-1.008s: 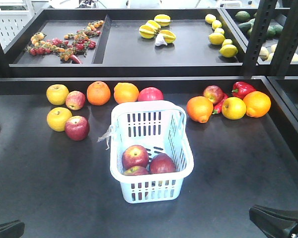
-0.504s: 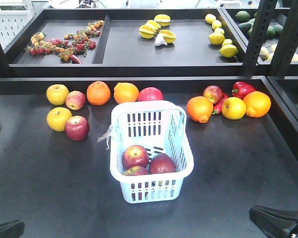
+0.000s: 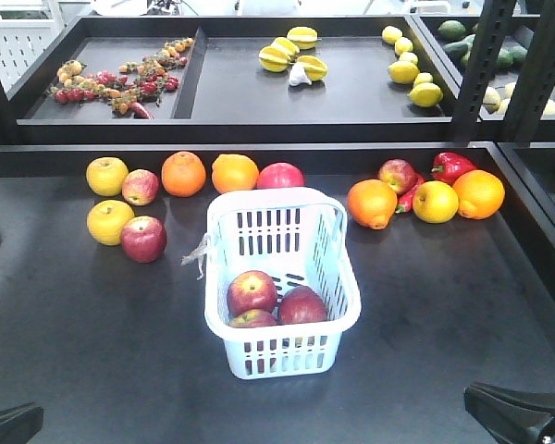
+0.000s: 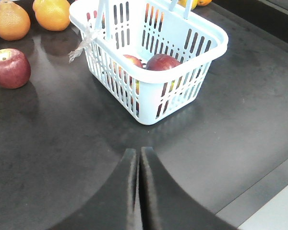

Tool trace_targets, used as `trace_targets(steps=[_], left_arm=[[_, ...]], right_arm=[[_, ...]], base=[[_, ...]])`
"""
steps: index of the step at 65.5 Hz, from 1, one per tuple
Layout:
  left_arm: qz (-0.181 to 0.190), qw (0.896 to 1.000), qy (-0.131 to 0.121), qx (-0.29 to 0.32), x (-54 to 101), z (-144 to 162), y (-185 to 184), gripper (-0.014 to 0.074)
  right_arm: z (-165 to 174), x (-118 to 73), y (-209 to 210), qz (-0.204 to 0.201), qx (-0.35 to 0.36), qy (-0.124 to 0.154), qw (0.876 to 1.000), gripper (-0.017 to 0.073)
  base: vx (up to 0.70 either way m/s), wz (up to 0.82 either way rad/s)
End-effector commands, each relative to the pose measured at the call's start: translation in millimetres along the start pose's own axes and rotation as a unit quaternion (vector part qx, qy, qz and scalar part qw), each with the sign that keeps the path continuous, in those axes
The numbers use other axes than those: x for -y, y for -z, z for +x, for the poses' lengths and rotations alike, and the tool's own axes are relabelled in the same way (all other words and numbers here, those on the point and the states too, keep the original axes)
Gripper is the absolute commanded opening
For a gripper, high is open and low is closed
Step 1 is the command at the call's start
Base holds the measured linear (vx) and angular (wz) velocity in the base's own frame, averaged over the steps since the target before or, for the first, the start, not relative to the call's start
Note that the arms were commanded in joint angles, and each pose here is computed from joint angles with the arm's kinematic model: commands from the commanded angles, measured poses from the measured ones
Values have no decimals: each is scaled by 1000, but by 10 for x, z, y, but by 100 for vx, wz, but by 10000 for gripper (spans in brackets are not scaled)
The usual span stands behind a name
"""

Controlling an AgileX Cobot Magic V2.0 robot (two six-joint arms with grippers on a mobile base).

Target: Pick three apples into basket with both arms

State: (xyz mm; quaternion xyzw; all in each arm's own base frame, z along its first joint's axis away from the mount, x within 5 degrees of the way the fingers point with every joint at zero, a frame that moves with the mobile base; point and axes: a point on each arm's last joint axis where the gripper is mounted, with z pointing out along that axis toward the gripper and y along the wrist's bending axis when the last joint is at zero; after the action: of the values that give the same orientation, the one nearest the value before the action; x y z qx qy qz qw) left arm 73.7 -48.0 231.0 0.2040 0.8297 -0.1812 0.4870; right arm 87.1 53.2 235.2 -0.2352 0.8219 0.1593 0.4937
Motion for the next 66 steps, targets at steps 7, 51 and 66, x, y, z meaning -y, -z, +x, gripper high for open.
trace_targets(steps=[7,51,66], left_arm=[[-14,998,14,53,-23,-150,22,-6],[-109,990,32,88,-257,528,-216,-6],[-150,982,-3,111,-320,487,-183,-6]], right_arm=[[-131,32,26,17,36,-1,999,-5],[-131,32,26,17,36,-1,999,-5],[-131,32,26,17,36,-1,999,-5]], base=[[0,0],[0,0],[0,0]])
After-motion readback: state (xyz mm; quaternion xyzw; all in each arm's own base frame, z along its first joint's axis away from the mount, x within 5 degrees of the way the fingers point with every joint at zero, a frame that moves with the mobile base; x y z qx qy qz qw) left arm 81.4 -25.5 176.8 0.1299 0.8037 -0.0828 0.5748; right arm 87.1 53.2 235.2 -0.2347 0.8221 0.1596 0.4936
